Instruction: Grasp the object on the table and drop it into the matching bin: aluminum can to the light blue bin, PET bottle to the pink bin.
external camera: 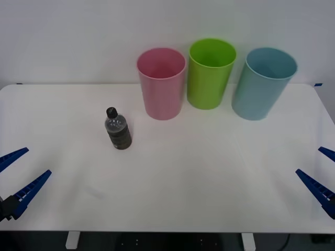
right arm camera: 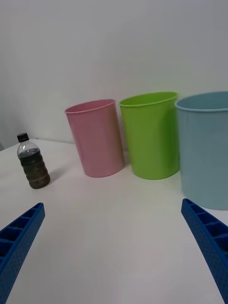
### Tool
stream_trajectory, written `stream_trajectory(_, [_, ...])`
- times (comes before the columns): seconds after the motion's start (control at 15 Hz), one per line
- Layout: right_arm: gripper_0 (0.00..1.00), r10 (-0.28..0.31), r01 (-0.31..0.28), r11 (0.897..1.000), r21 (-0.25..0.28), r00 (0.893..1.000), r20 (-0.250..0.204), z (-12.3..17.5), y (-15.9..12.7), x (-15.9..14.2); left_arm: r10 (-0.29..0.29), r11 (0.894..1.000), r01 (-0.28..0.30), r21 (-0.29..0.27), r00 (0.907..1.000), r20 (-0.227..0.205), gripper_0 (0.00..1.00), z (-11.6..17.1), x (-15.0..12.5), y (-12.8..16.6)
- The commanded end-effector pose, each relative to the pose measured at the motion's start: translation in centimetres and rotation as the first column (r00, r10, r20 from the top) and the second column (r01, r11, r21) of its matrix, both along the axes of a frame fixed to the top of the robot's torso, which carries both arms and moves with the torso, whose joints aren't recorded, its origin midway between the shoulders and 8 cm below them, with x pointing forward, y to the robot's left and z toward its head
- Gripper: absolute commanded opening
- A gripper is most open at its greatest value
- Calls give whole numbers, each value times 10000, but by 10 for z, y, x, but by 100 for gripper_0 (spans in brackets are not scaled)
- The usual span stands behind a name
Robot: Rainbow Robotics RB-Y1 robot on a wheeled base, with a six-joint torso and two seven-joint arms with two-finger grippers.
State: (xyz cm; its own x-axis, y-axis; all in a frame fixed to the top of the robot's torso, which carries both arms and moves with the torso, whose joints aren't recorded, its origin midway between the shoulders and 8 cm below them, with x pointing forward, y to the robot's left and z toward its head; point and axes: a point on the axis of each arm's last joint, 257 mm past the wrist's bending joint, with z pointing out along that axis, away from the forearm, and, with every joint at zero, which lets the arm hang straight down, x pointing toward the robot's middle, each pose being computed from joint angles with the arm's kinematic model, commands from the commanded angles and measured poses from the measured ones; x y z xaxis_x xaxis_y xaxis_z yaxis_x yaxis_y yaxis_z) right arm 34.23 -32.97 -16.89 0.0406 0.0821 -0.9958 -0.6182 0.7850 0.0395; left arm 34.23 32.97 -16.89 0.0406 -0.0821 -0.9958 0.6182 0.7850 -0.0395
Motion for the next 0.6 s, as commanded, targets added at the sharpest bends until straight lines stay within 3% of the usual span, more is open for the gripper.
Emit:
stream_trajectory(0.07, [100, 0, 0, 10000, 0, 10000, 0, 0, 0, 0, 0, 10000, 0, 0, 10000, 0, 100, 0, 0, 0])
stream_trajectory(0.13, [100, 0, 0, 10000, 0, 10000, 0, 0, 0, 0, 342, 9990, -348, -269, 9991, -235, 100, -10, -2, 8])
stream_trajectory(0.27, [100, 0, 0, 10000, 0, 10000, 0, 0, 0, 0, 486, 9980, -493, -390, 9986, -197, 100, -10, -2, 13])
stream_trajectory(0.6, [100, 0, 0, 10000, 0, 10000, 0, 0, 0, 0, 868, 9961, -874, -115, 9954, -412, 100, -18, 1, 22])
